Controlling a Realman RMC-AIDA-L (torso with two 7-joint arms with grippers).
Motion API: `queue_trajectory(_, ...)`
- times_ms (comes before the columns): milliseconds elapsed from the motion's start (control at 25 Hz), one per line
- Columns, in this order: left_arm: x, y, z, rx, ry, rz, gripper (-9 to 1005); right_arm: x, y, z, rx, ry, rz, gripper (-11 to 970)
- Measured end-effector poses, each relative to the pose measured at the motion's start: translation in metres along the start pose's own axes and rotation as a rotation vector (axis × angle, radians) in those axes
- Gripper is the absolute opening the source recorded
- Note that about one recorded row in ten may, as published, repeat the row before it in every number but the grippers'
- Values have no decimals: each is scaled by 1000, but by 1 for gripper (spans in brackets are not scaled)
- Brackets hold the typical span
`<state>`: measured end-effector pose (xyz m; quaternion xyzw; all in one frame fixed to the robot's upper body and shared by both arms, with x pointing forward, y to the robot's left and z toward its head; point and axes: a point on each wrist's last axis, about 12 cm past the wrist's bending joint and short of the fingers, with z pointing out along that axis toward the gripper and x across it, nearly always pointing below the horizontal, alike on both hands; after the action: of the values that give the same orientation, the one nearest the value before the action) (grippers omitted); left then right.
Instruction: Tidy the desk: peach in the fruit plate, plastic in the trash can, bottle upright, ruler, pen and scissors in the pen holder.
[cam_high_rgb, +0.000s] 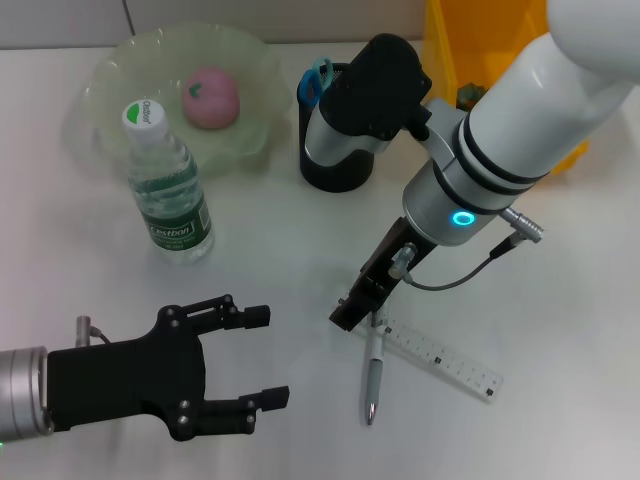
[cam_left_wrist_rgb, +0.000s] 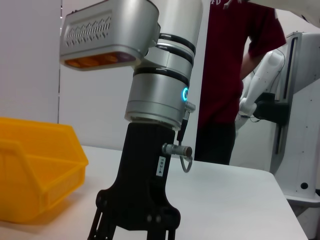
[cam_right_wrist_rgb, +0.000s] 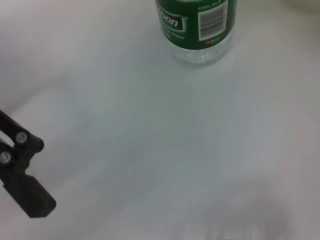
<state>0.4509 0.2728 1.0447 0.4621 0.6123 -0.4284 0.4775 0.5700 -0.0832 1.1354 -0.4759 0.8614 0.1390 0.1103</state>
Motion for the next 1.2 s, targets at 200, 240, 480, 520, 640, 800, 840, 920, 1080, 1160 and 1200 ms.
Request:
queue_trajectory(200,-1,2,2,3,5,5,803,1,-3,6,13,3,5,752)
queue_trajectory(240,0,2,2,6,9,5,803,1,-3,6,13,3,5,752)
queue_trajectory(480,1,2,3,4,21,3,802,-1,1,14,23,-11,-20,753)
queue_trajectory(520,1,3,3,3,21,3,802,-1,1,15,26,-11,-24,752)
queue_trajectory(640,1,2,3,2,22,1,802,-1,2,17,30,-2,-35,750)
queue_trajectory(800,2,1,2,0,21,-1,802,-1,3,20,35,8,-43,747)
queue_trajectory(840,2,1,2,0,21,-1,802,-1,3,20,35,8,-43,746)
queue_trajectory(920,2,0,2,0,21,-1,802,-1,4,21,36,10,-49,745)
queue_trajectory(1080,3,0,2,-1,22,-2,802,-3,4,22,34,24,-50,683)
queue_trajectory(1160,3,0,2,-1,22,-1,802,-3,4,23,34,29,-50,652)
queue_trajectory(1200,3,0,3,-3,22,-2,802,-3,4,23,34,29,-49,636)
